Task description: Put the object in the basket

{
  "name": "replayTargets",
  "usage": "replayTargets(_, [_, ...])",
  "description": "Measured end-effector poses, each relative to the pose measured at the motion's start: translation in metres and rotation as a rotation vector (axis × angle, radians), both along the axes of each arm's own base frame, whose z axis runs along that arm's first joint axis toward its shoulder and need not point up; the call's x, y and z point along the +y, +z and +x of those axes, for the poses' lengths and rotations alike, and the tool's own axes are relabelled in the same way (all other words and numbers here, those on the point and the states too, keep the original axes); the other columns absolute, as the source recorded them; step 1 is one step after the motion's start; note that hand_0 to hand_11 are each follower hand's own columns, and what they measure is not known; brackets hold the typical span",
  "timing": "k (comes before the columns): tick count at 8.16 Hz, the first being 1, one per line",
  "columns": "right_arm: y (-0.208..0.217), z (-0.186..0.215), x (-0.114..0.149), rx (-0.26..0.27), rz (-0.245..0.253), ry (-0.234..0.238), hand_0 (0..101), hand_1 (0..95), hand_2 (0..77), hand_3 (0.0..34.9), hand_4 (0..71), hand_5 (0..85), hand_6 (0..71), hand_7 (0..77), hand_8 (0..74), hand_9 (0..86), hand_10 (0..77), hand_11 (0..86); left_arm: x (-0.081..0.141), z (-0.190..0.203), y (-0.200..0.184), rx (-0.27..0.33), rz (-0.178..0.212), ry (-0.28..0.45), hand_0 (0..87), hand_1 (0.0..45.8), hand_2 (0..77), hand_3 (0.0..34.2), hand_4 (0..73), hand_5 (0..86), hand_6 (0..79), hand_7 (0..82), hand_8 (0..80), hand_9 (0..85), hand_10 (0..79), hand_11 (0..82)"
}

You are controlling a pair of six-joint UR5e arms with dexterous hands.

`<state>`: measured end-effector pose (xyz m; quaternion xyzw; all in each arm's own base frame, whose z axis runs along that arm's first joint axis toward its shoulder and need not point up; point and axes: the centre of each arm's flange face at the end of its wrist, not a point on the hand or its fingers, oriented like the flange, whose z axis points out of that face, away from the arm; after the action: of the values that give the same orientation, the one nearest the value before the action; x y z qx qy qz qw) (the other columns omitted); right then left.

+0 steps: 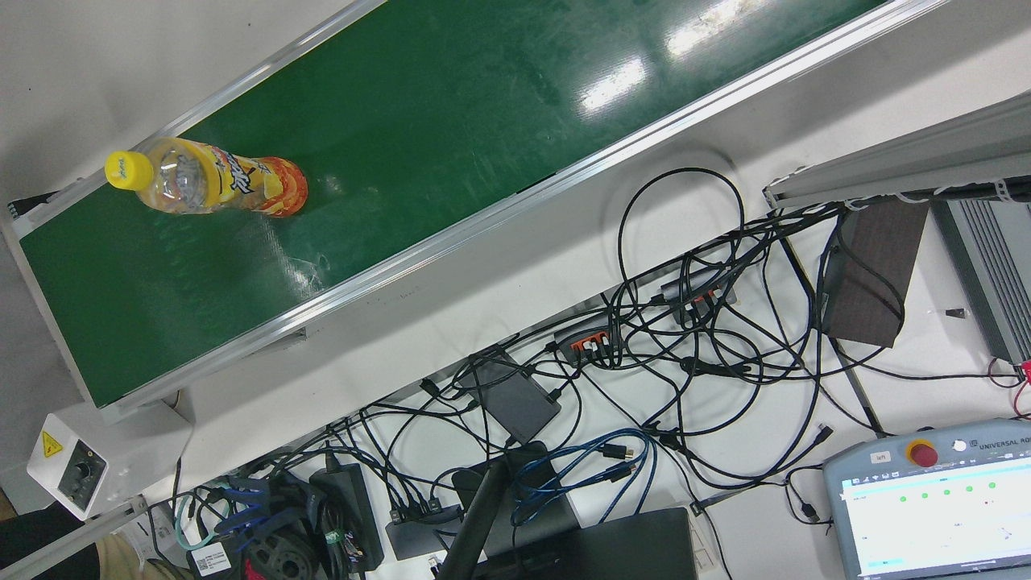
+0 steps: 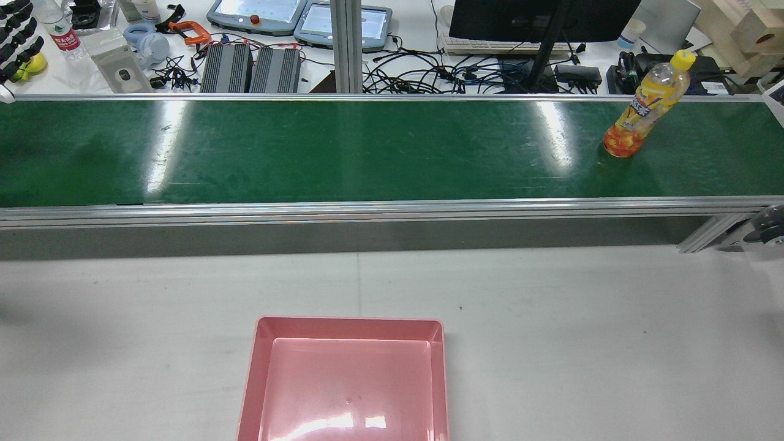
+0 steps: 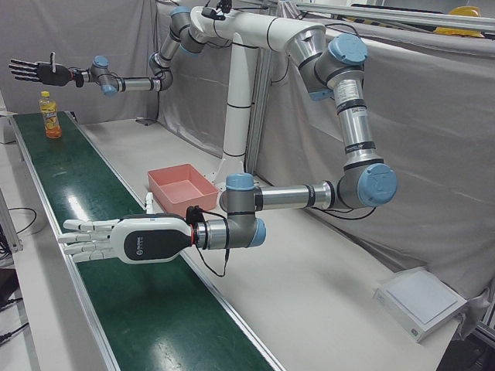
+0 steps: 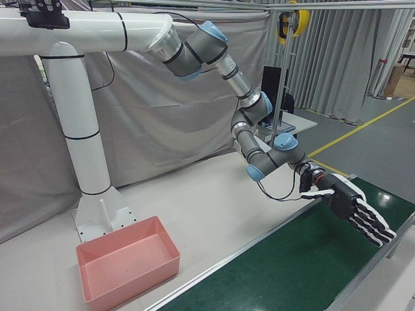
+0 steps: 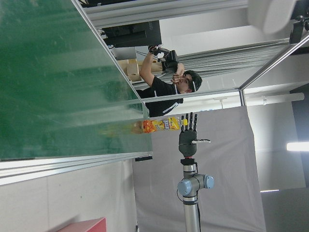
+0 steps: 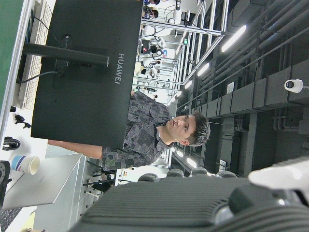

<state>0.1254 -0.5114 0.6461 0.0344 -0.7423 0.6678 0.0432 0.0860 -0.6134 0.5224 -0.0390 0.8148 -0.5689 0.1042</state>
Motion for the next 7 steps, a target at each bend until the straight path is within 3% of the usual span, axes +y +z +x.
replayTargets(1, [0.0,0.0,0.0,0.0,0.0,0.0,0,0.0,0.5,0.0,0.0,0.0,0.0,0.5,0.0,0.0,0.0,0.0,0.0,0.0,0.0,0.001,0.005,0.0,64.6,10.4,0.0,0.1,1.1,13.1,0.5,1.1,0.0,0.0,0.5,3.3])
replayTargets(5, [0.0,0.0,0.0,0.0,0.0,0.0,0,0.0,0.5,0.0,0.0,0.0,0.0,0.5,0.0,0.0,0.0,0.0,-0.004,0.003,0.01,0.007,0.018,0.004,63.9,12.0,0.0,0.1,1.1,15.8,0.5,1.1,0.0,0.0,2.2,6.0])
replayTargets(7, [0.0,0.0,0.0,0.0,0.0,0.0,0,0.0,0.5,0.0,0.0,0.0,0.0,0.5,0.0,0.0,0.0,0.0,-0.004,0.003,0.012,0.006,0.016,0.004,64.0,12.0,0.0,0.2,1.1,16.9,0.5,1.1,0.0,0.0,0.5,2.2])
